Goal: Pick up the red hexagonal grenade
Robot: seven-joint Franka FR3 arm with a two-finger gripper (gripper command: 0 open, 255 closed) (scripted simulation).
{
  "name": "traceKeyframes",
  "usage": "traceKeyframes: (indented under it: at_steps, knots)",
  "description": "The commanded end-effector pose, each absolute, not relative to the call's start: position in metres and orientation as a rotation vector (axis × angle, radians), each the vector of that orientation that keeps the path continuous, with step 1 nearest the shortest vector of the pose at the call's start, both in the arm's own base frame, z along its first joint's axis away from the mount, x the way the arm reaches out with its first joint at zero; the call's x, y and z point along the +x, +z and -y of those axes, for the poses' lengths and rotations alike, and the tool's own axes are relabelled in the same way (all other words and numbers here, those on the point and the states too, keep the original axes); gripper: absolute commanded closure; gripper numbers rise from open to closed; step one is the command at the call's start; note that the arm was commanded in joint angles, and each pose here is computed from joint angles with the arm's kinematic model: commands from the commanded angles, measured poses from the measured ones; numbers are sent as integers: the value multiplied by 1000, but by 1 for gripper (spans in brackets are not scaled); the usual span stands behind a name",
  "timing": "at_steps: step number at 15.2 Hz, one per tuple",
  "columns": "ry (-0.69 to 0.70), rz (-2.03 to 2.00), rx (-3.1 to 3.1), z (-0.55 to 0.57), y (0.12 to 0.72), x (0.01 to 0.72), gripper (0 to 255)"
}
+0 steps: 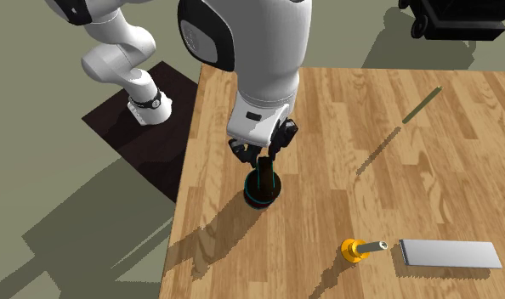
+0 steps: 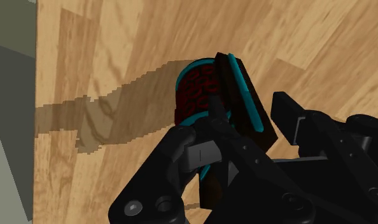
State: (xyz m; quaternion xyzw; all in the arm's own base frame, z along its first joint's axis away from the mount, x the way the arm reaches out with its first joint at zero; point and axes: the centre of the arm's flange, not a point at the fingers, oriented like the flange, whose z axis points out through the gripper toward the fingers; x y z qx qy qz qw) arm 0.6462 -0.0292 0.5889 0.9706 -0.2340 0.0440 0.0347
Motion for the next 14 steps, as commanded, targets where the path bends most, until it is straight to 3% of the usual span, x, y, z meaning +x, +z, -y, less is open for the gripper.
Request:
traceKeyframes:
  at_steps: [1, 14]
  knots:
    - [136, 719, 2984, 30, 600, 646, 255]
    - [136, 719, 2984, 30, 658, 646, 255]
